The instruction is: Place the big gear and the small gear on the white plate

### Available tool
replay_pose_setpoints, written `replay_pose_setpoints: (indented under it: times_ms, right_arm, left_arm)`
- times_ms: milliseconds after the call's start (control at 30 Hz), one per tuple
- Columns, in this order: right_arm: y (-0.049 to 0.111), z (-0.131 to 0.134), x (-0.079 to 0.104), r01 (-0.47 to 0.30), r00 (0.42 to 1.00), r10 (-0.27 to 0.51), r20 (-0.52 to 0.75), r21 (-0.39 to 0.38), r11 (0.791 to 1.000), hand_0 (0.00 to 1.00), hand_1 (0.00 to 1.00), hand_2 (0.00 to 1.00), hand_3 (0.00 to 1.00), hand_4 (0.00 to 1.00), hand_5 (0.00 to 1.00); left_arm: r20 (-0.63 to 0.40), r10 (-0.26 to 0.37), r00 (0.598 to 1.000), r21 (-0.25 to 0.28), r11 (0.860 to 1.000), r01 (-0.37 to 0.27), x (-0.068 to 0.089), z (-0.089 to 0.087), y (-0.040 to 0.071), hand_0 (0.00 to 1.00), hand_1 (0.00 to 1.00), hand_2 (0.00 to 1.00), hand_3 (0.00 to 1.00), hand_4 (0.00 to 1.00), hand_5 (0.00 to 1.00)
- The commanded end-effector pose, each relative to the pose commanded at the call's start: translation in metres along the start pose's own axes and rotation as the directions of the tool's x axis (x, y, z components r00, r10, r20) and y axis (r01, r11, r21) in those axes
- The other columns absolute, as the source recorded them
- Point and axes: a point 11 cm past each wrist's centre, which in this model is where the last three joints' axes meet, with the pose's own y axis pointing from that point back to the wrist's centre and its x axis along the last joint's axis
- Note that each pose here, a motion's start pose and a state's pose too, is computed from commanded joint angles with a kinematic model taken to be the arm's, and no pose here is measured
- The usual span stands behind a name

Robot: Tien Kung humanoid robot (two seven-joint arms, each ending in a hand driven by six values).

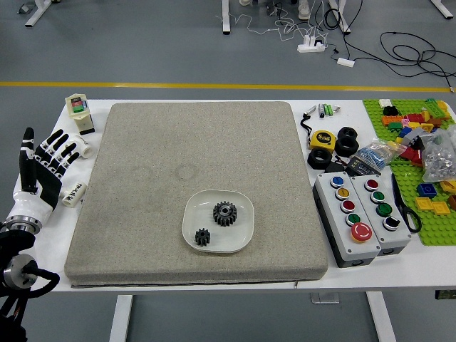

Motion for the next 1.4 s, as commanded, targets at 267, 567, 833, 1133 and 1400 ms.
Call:
replay_pose_setpoints:
  times_ms: [267,567,833,1133,1400]
  right_arm:
    - [0.0,-0.002,0.0,0.0,1.0,0.0,0.0,0.004,1.0,0.6,0.609,0.697,0.556,0.752,0.665]
    - [0.0,-0.002,0.0,0.001,1.0,-0.001,-0.001,0.003,1.0,0.6,0.609,0.697,0.556,0.752,0.665]
    - [0.0,-0.001,0.0,0.001,1.0,-0.001,-0.006,0.001,1.0,0.601,0.609,0.698,0.556,0.752,0.665]
    - [0.0,-0.002,0.0,0.0,1.0,0.0,-0.002,0.004,1.0,0.602,0.609,0.697,0.555,0.752,0.666]
    - [0.0,-0.001,0.0,0.0,1.0,0.0,-0.003,0.002,1.0,0.602,0.608,0.697,0.555,0.752,0.666]
  left_arm:
    - [0.119,-0.003,0.993,-0.02,1.0,0.006,0.0,0.003,0.0,0.844,0.867,0.891,0.801,0.832,0.998]
    - [0.234,-0.054,0.971,0.022,0.998,0.05,-0.003,-0.002,0.002,0.853,0.881,0.898,0.823,0.833,0.998]
    - [0.288,-0.101,0.952,0.072,0.994,0.084,-0.008,-0.005,0.003,0.857,0.907,0.918,0.85,0.832,0.998]
    - [0.275,-0.078,0.958,0.082,0.995,0.057,-0.005,-0.008,0.006,0.86,0.911,0.919,0.859,0.833,0.998]
    - [0.273,-0.068,0.96,0.075,0.996,0.049,-0.004,-0.006,0.005,0.86,0.908,0.917,0.858,0.835,0.998]
